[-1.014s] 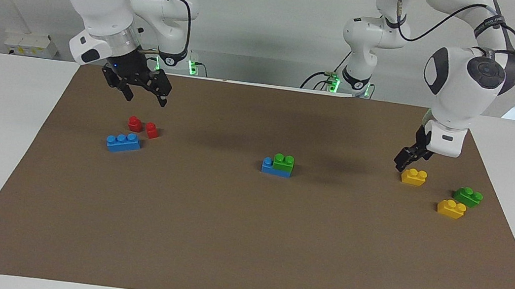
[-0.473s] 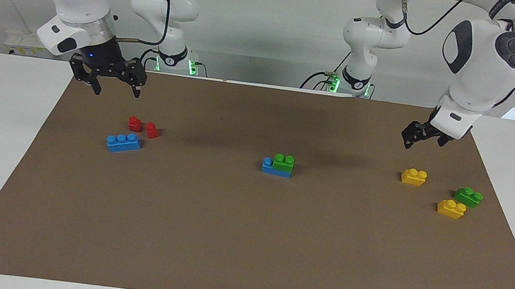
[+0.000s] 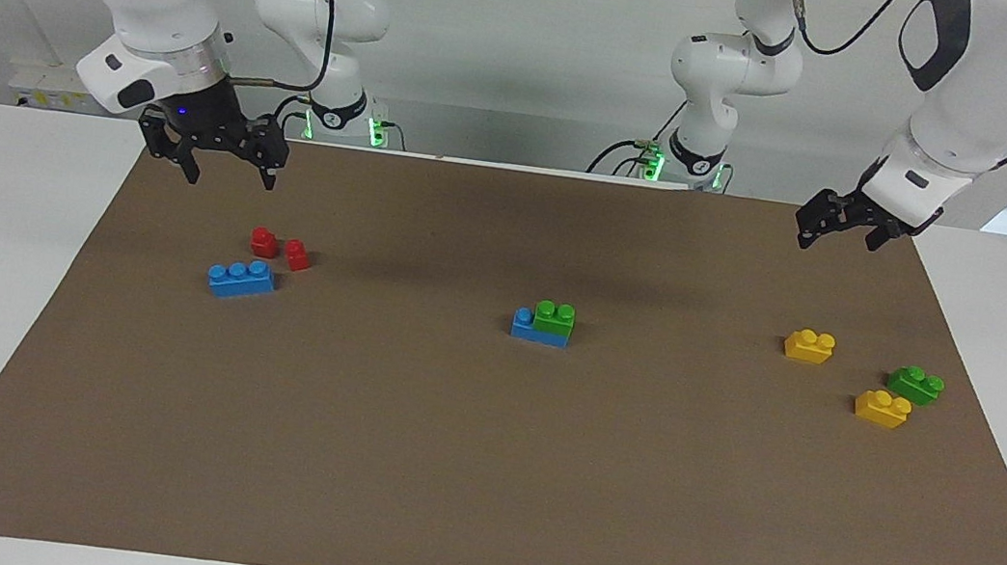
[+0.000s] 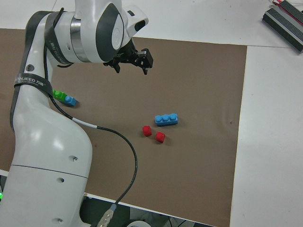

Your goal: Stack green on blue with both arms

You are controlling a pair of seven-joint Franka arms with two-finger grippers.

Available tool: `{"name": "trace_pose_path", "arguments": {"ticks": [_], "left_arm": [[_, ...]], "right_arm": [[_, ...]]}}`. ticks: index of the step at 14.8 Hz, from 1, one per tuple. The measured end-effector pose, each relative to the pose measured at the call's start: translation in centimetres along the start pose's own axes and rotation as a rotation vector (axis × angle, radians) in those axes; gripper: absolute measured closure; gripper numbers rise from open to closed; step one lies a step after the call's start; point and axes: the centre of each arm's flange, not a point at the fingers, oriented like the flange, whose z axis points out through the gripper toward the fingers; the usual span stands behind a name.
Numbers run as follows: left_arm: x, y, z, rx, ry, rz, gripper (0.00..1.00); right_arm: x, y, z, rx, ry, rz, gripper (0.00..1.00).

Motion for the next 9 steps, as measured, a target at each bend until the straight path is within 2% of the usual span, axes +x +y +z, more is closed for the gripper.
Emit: {"name": "trace_pose_path", "arguments": {"ticks": [4,9], "left_arm": [[-0.1,0.3,0.0,-0.046,-0.008,0.003,0.0],[0.1,-0.8,-1.0,-0.058,0.024,-0.005,0.0]], "right_arm": [[-0.2,0.3,0.2,-0.001,-0.021,0.006,0.0],[-0.2,0.4,0.2,-0.001,-0.022,0.006,0.0]]}}
